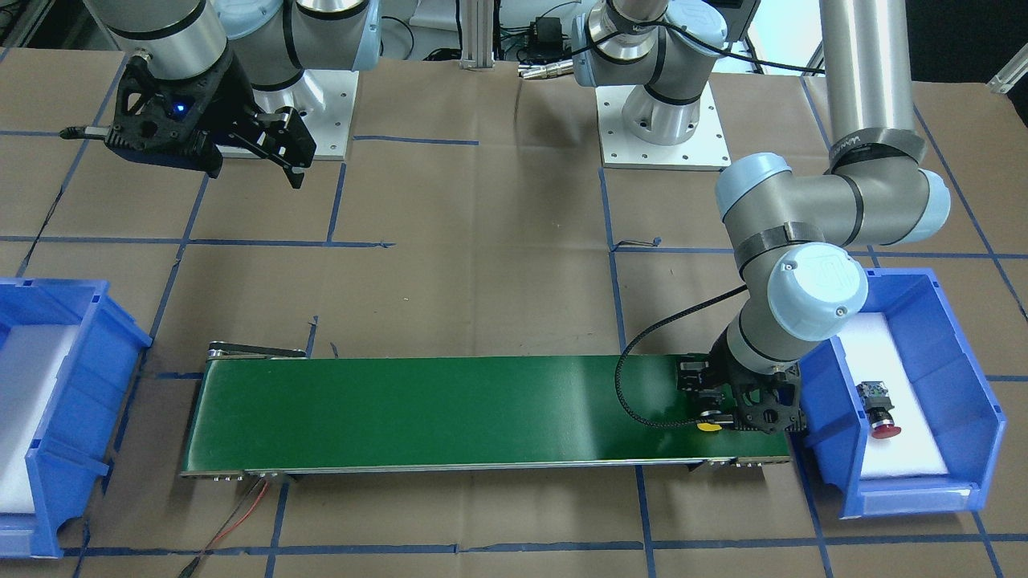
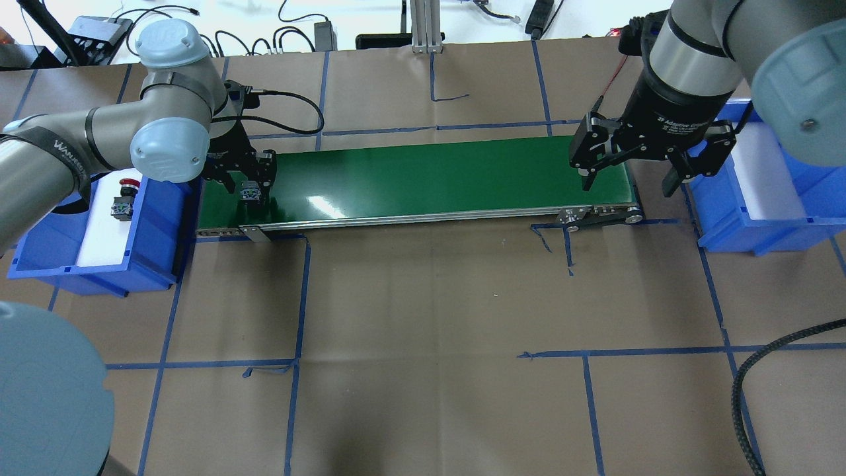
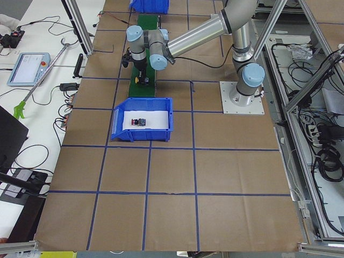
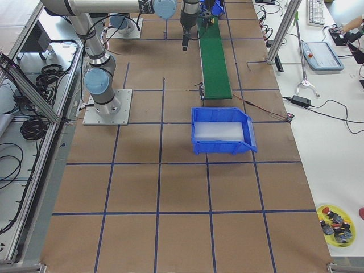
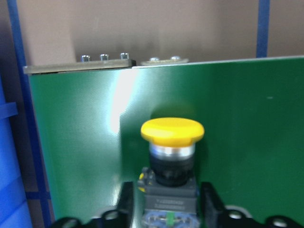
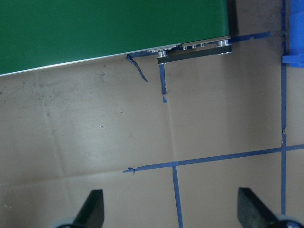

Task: Transport two buttons from left to right
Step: 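Place the yellow button on the conveyor and open the left gripper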

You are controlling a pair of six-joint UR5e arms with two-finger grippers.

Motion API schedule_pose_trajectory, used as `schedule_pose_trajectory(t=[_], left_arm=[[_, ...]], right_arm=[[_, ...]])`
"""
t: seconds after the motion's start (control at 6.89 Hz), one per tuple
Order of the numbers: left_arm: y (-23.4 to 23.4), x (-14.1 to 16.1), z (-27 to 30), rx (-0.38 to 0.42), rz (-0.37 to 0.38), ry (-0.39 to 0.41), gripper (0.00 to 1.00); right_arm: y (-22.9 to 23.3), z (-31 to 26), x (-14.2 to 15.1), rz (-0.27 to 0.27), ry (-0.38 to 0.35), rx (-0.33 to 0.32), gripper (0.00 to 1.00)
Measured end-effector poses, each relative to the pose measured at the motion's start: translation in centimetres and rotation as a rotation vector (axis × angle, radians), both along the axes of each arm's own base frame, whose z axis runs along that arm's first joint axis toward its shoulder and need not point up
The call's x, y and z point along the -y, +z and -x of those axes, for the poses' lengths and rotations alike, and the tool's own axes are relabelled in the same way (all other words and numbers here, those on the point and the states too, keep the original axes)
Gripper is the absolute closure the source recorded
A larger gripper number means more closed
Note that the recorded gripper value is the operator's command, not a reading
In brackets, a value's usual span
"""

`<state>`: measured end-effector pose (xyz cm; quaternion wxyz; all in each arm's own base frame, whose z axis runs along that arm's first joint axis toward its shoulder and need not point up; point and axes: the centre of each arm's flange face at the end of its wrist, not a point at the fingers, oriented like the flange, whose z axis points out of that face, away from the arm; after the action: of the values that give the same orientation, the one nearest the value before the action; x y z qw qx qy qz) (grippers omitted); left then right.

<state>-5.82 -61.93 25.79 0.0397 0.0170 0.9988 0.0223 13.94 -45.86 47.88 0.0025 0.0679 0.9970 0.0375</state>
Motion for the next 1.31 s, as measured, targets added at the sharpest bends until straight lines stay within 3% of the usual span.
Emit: schedule_pose_trajectory(t=[0.44,0.87,1.31], left_arm=[[7.3,0.7,-0.6,0.006,0.055,0.002,0.0],[16.6,0.9,-2.4,0.002,0.048,0.023,0.0],[16.9,1.2,-8.4,-0.029,0.022,0.026,0.0]], right_arm=[[0.0,0.0,0.0,0.0,0.0,0.0,0.0],[0.0,0.0,0.0,0.0,0.0,0.0,0.0],[0.0,0.0,0.0,0.0,0.001,0.0,0.0]])
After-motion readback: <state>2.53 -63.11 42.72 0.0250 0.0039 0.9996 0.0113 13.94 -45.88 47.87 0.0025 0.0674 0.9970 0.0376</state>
